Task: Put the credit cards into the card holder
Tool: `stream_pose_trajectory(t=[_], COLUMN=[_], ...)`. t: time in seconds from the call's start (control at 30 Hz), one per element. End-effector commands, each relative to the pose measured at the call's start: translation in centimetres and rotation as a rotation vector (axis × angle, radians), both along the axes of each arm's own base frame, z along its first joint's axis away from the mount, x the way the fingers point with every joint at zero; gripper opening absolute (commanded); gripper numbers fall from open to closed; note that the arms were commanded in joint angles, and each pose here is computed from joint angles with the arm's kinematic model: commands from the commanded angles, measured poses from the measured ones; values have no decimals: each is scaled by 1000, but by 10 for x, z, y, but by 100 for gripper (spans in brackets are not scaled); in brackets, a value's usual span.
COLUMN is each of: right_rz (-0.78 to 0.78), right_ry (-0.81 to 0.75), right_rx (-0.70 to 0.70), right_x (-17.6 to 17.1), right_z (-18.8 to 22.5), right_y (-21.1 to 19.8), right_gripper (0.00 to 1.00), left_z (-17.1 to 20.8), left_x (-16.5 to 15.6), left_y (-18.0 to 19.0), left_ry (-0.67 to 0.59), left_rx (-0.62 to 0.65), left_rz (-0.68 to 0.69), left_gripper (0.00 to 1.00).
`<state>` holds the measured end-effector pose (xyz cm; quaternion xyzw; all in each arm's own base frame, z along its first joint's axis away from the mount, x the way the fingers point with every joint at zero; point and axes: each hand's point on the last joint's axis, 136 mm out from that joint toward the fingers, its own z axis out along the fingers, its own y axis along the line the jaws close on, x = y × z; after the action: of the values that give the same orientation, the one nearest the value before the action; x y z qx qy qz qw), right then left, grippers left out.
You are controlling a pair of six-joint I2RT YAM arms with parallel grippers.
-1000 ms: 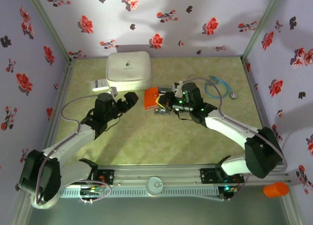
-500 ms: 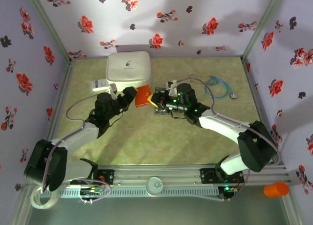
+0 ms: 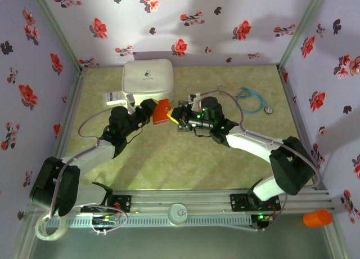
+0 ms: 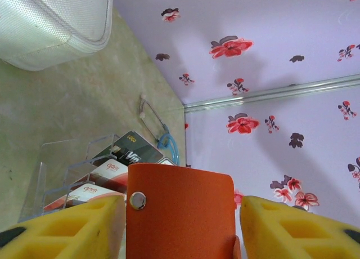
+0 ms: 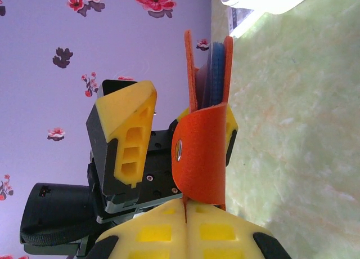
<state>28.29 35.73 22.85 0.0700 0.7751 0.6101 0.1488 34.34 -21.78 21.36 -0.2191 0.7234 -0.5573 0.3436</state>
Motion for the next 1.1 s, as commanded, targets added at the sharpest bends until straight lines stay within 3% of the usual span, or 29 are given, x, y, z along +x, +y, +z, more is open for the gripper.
stream_pose_trajectory(t=[0.0, 0.27, 0.4, 0.43, 0.57, 0.63, 0.8, 1.07], right_rz=[25, 26, 33, 37, 18, 0, -34, 3], right_ry=[-30, -19, -18, -20, -57, -82, -174, -237], right_rx=[60, 54, 44, 32, -172, -351, -668, -784], right_x=[0, 1, 1, 1, -2, -5, -3, 6], right_z=[20, 14, 10, 8, -14, -29, -36, -38], right_y=[10, 12, 13, 12, -10, -31, -67, -37], right_gripper=[0, 0, 0, 5, 44, 53, 62, 64], left_z=[6, 6, 3, 3, -3, -6, -8, -2], left_x=[-1, -2, -2, -2, -5, -6, -14, -22], left_y=[-1, -2, -3, -3, -1, 0, -1, -5], left_ry=[-33, -49, -48, -50, -51, -52, -61, -75], left_rx=[-18, -30, -28, -27, 5, 31, 116, 202], left_rz=[-16, -27, -29, -30, -32, -37, -58, -56], left_gripper=[50, 27, 5, 1, 0, 0, 0, 0])
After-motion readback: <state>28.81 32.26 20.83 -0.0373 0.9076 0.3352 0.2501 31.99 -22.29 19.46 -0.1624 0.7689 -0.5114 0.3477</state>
